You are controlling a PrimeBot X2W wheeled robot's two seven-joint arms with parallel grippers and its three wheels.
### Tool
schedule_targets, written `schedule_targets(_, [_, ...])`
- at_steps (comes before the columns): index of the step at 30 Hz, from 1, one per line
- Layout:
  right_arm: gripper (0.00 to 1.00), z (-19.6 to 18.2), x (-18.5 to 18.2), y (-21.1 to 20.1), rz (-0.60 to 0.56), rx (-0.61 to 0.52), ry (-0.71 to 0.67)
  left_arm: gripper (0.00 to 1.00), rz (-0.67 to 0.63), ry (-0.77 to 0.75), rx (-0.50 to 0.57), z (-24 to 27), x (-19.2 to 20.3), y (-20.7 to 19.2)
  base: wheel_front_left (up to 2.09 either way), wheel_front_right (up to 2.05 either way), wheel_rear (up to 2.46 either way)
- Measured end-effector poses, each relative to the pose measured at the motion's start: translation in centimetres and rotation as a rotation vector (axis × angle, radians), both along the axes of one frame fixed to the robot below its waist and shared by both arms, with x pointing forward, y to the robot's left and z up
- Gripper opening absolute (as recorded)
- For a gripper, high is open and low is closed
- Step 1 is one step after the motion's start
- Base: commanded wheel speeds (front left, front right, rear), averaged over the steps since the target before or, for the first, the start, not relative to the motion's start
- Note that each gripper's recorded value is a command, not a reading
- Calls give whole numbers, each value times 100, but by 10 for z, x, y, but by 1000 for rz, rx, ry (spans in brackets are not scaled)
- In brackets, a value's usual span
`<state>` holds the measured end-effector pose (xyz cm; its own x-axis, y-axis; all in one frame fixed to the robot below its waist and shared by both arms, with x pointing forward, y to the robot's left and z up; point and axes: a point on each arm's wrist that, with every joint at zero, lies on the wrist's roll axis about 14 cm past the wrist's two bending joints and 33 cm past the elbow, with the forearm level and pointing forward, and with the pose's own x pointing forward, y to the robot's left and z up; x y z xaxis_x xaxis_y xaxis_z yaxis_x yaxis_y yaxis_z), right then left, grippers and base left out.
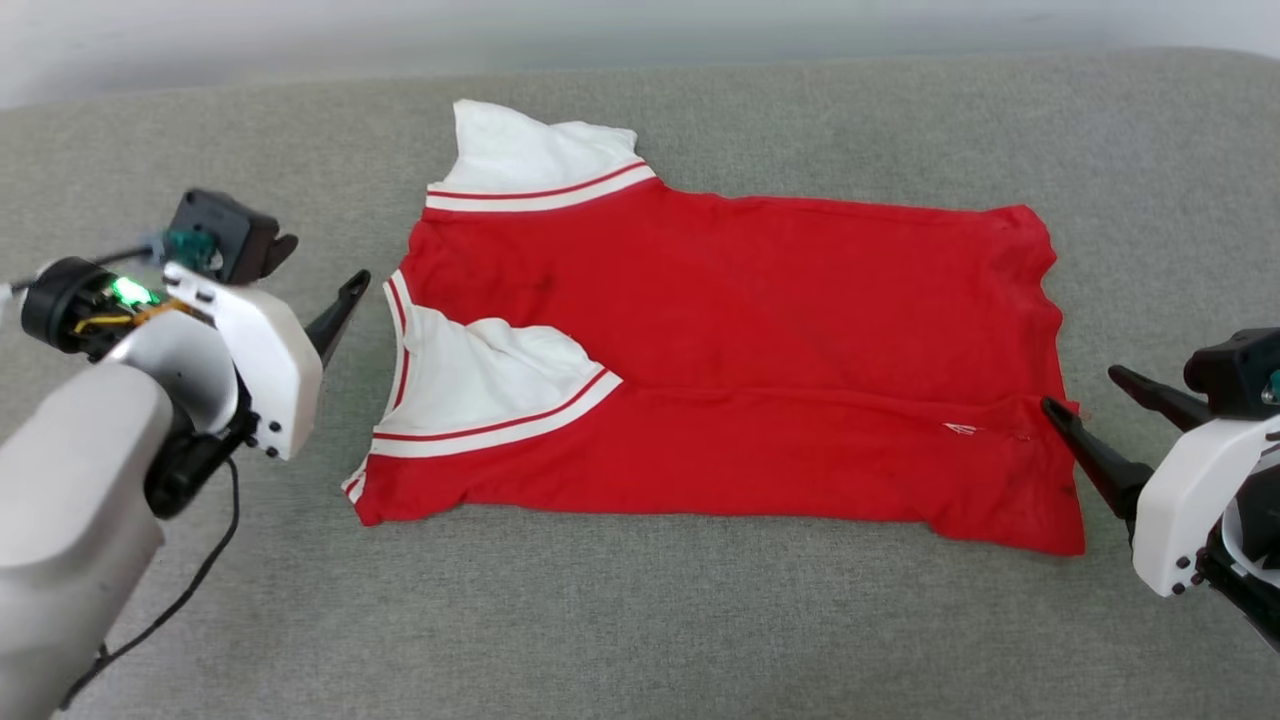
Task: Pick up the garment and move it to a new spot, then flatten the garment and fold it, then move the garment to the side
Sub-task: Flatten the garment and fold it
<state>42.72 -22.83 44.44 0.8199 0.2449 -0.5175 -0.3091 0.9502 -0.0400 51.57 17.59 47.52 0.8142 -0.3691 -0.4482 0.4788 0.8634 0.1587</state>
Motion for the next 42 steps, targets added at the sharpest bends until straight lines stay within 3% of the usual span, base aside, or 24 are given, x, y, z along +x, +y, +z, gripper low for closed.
schedule_targets(6, [100, 6, -3, 6, 14, -1, -3, 100, 3, 249, -22, -3, -18, -6, 0, 0, 0])
schedule_targets(9, [100, 6, -4, 10, 18, 6, 1, 100, -4, 381, 30, -12, -30, 0, 0, 0, 0])
schedule_targets(15, [100, -2, -9, 13, 19, 7, 44, 100, -15, 642, 26, -33, -55, -4, 0, 0, 0])
schedule_targets(25, [100, -10, -13, 9, -4, 10, 82, 100, -30, 873, 144, -82, -86, -5, 0, 0, 0])
schedule_targets(30, [100, -8, -11, 7, -17, 17, 75, 100, -55, 904, 178, -101, -94, -10, 0, 0, 0])
schedule_targets(31, [100, -7, -10, 6, -20, 18, 72, 59, -57, 904, 176, -102, -94, -11, 0, 0, 0])
schedule_targets(32, [100, -6, -9, 5, -21, 18, 70, 5, -60, 901, 180, -103, -94, -10, 0, 0, 0])
schedule_targets(34, [100, 1, -5, 2, -25, 14, 49, 0, -57, 896, 174, -103, -93, -11, 0, 0, 0])
schedule_targets(42, [100, 45, 8, -17, 10, -101, 17, 0, -146, 804, 211, -87, -102, -19, 0, 0, 0])
